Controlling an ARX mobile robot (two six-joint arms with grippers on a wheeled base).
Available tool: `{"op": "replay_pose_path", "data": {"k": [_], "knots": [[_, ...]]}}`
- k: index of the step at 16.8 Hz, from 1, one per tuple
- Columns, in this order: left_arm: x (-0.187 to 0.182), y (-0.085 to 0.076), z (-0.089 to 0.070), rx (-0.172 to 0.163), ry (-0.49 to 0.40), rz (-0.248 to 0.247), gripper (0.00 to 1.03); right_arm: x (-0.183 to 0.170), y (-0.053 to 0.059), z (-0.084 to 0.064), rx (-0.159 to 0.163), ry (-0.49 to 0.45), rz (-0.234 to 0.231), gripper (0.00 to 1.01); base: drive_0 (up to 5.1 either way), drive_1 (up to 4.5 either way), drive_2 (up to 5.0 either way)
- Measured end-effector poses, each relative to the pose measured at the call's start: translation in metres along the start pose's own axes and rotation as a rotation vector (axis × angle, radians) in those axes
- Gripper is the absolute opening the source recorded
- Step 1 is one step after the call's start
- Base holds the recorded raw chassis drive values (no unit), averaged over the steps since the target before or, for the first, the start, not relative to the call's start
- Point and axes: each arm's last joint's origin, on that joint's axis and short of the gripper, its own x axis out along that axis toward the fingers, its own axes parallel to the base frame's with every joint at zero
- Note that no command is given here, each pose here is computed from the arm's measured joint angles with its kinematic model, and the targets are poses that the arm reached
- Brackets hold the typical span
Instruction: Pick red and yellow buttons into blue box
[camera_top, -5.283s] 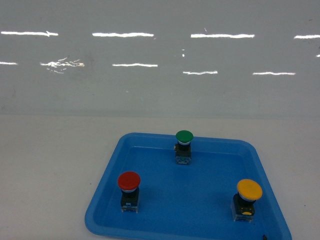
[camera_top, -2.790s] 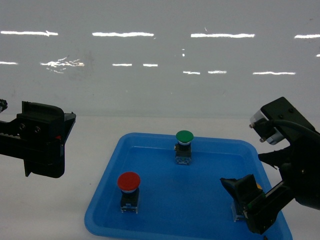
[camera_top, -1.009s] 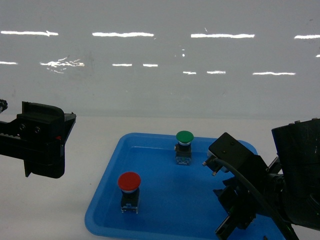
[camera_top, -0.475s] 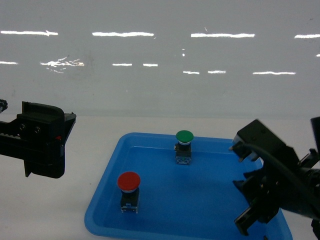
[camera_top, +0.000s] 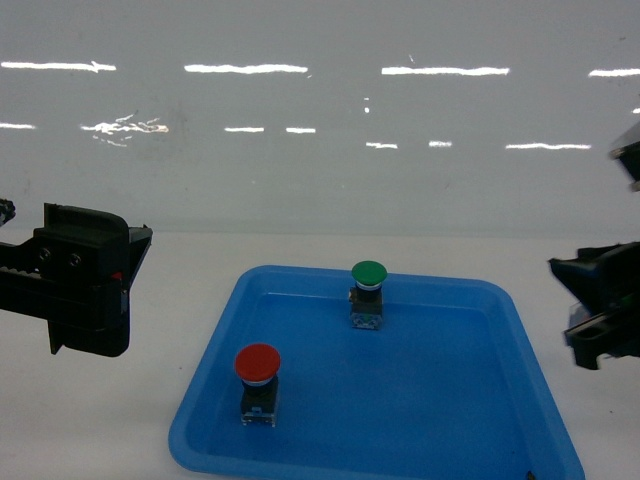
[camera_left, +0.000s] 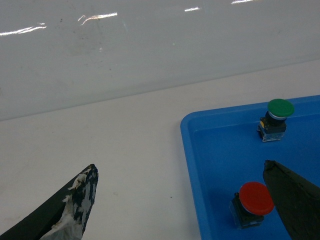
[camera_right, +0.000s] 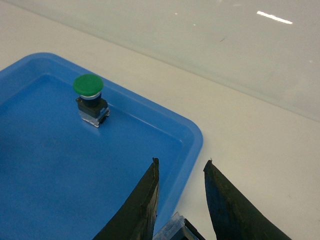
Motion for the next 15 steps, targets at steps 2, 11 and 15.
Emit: {"op": "replay_pose_path", "data": {"k": [2, 11, 15], "knots": [[0.0, 0.0, 0.0, 0.0, 0.0, 0.0, 0.98, -0.025, -0.008, -0.003, 0.038, -0.025, -0.049, 0.26, 0.0, 0.0, 0.0], [0.0, 0.0, 0.0, 0.0, 0.0, 0.0, 0.98, -0.089, -0.012, -0.028, 0.135, -0.094, -0.265, 0.26, 0.0, 0.0, 0.0], [0.0, -0.002, -0.001, 0.003, 0.008, -0.021, 0.98, -0.107, -0.024, -0.04, 0.173, -0.088, -0.413, 0.26, 0.0, 0.0, 0.0]]}}
